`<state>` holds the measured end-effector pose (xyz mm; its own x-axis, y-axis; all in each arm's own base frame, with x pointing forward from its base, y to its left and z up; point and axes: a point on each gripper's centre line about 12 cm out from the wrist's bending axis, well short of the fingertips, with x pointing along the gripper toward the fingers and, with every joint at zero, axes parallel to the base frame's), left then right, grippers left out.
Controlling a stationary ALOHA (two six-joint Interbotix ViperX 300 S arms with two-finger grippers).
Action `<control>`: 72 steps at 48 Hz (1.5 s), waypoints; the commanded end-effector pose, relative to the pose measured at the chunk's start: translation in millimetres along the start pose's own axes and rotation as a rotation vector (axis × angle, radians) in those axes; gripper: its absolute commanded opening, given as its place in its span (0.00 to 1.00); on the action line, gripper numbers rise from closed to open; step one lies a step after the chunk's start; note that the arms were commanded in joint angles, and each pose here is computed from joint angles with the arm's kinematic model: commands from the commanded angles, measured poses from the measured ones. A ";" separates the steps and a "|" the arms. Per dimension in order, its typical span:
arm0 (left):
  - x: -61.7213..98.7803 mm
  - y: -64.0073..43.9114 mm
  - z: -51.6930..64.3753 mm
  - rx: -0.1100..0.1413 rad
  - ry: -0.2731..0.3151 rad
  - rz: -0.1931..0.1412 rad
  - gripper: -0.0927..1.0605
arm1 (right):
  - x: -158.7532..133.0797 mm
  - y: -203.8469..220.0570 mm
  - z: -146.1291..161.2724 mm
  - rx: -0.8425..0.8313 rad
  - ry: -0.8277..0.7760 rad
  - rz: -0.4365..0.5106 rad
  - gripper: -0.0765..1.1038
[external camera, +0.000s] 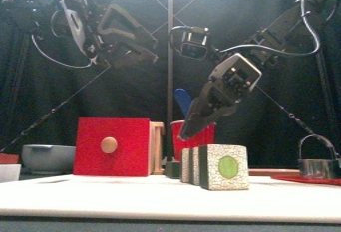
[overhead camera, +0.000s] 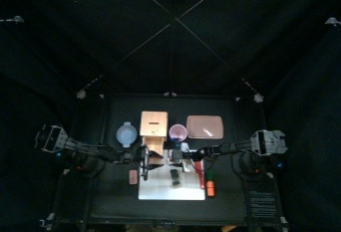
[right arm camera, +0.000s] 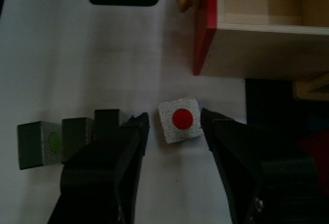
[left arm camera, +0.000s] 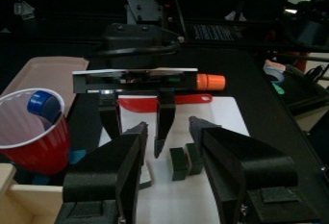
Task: Place sushi on board then cut the sushi with the knife then place the pieces on the plate
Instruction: Place the 4 sushi pieces on the plate
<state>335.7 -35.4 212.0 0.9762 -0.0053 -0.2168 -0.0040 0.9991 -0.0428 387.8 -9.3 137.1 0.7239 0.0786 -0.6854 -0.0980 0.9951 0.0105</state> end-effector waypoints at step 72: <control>-8.1 5.2 -0.2 -0.041 -0.009 0.027 0.70 | -1.2 -5.5 1.8 0.067 -0.010 0.045 0.67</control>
<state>325.4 -30.7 203.6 0.9699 0.0190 -0.2429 -0.0378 0.9966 -0.0726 390.1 -20.4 107.0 0.6702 0.1192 -0.7325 -0.0774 0.9929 0.0907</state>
